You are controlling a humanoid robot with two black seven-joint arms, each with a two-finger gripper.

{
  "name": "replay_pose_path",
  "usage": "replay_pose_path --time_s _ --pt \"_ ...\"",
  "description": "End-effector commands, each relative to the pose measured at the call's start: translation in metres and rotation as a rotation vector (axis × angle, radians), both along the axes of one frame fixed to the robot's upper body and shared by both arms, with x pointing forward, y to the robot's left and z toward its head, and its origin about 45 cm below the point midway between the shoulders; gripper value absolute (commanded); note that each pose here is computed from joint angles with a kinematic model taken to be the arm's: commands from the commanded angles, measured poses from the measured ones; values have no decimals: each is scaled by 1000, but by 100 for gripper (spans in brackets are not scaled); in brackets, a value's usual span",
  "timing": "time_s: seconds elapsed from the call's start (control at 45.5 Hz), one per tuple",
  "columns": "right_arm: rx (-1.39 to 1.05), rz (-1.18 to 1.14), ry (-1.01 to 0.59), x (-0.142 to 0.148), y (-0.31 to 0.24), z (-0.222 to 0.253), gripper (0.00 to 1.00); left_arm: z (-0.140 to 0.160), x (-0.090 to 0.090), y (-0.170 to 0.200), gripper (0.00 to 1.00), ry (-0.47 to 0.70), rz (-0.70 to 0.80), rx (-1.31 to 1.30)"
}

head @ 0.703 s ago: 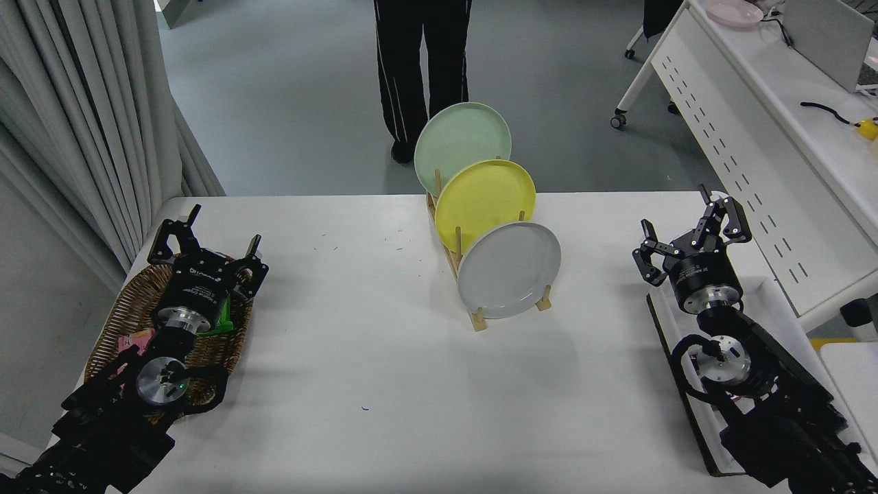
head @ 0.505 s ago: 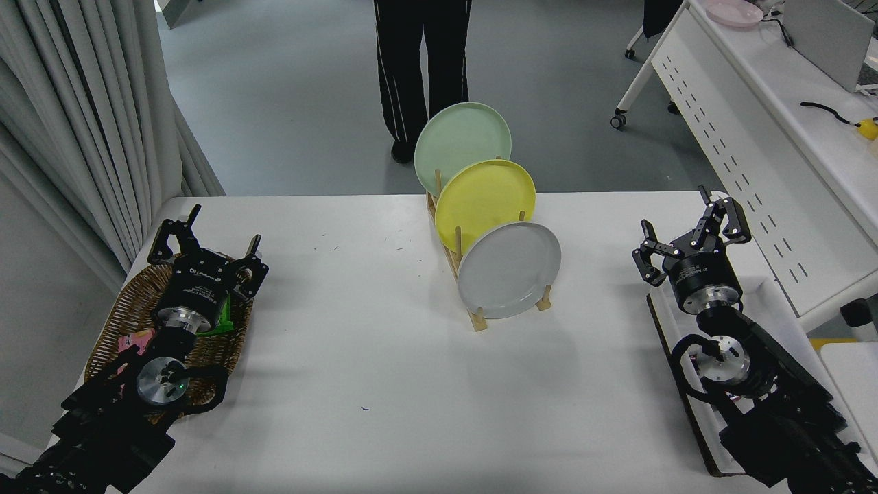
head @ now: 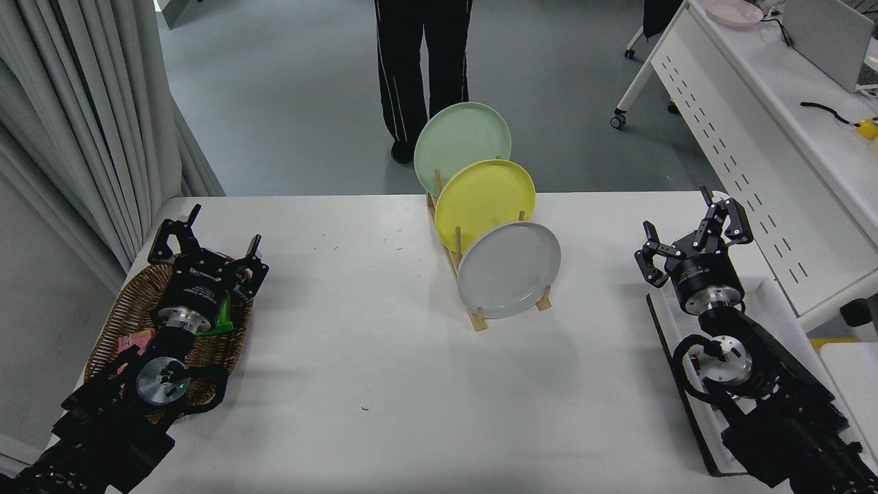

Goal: Place the plate on the table

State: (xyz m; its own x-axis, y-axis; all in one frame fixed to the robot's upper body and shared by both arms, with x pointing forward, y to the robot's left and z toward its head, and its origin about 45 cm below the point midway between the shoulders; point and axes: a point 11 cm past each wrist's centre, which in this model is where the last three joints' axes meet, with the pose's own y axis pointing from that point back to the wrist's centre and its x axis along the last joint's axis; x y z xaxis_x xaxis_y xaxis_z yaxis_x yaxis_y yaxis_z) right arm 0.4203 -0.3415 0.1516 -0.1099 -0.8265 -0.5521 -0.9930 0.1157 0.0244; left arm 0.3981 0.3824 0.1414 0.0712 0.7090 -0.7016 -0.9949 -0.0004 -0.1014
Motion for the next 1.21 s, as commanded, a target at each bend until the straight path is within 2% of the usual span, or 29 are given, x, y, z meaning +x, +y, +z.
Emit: replay_pose_path --time_s 0.0,0.198,0.396,0.527,0.725,0.923,1.187 --pt "-29 -30 22 2 -17 -2 100 0 0 0 100 -1 0 -1" --pt "-49 -41 10 15 -24 13 100 0 0 0 100 1 0 0" --pt "-67 45 60 20 4 7 100 0 0 0 100 0 1 -1" --pt "-111 24 164 15 -1 -4 100 0 0 0 100 -1 0 0" --pt "-253 -19 243 24 -8 11 100 0 0 0 100 1 0 0" --pt "-339 -32 227 34 -15 34 100 0 0 0 100 1 0 0" --pt "-517 110 228 36 1 51 100 0 0 0 100 1 1 0"
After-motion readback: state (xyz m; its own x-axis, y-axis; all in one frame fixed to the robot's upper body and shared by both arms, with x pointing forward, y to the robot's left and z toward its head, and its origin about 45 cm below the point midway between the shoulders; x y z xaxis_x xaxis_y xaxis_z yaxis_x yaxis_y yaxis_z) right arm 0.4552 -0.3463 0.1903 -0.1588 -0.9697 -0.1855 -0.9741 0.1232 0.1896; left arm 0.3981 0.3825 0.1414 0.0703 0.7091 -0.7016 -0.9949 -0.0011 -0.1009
